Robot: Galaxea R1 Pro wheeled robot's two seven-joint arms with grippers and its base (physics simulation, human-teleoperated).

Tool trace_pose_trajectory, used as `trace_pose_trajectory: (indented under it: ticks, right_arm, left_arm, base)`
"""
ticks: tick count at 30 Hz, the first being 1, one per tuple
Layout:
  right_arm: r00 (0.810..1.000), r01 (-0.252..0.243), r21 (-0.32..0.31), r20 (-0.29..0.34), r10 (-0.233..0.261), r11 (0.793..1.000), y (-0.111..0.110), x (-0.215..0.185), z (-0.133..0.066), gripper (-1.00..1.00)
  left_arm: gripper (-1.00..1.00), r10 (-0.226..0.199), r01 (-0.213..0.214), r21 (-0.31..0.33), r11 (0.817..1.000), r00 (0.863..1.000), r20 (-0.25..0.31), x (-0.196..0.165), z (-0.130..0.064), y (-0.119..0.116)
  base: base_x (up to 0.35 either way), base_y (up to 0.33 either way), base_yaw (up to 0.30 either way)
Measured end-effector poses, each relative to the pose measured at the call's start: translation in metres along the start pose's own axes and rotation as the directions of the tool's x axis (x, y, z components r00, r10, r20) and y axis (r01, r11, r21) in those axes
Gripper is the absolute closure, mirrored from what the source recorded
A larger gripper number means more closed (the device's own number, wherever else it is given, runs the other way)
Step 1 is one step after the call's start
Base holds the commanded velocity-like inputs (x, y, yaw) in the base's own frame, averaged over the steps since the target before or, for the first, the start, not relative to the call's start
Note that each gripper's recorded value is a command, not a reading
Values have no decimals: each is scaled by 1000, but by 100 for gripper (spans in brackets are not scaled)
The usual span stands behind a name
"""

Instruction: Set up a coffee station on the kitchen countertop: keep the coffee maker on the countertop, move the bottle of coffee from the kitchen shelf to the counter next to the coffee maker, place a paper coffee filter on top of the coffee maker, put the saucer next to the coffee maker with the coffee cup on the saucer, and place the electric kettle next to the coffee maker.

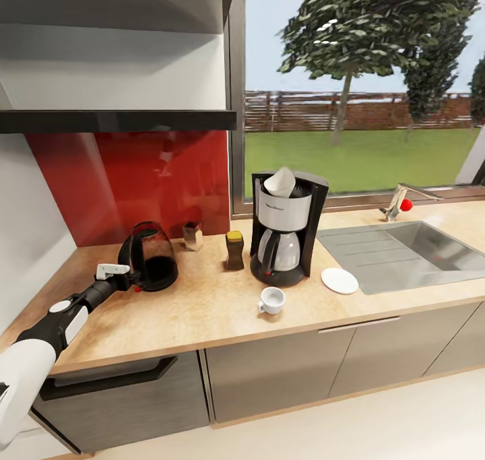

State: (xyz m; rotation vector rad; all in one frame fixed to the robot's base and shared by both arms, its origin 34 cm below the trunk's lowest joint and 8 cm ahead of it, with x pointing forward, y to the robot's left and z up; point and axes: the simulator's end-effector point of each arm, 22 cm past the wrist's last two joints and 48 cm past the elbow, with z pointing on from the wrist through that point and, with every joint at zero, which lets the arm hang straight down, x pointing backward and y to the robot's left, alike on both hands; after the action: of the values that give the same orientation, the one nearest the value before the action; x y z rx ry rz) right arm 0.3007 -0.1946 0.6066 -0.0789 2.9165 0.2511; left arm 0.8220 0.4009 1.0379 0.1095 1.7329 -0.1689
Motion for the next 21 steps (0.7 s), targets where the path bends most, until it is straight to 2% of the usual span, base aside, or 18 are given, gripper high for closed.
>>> trace_pose_trajectory:
  ticks: [9, 10, 21]
  right_arm:
    - [1000, 0, 0, 0, 0, 1000, 0, 0, 0, -100]
    - [1000, 0, 0, 0, 0, 1000, 0, 0, 0, -100]
    - [1000, 0, 0, 0, 0, 1000, 0, 0, 0, -100]
  left_arm:
    - [-100, -1, 1, 0, 1000, 1000, 0, 0, 0, 0]
    - [100, -1, 1, 0, 1000, 1000, 0, 0, 0, 0]
    - [100, -2, 2, -2, 1000, 1000, 2, -1, 0, 1]
  base:
    - [2, 0, 0]
    - [0, 0, 0]
    - [0, 0, 0]
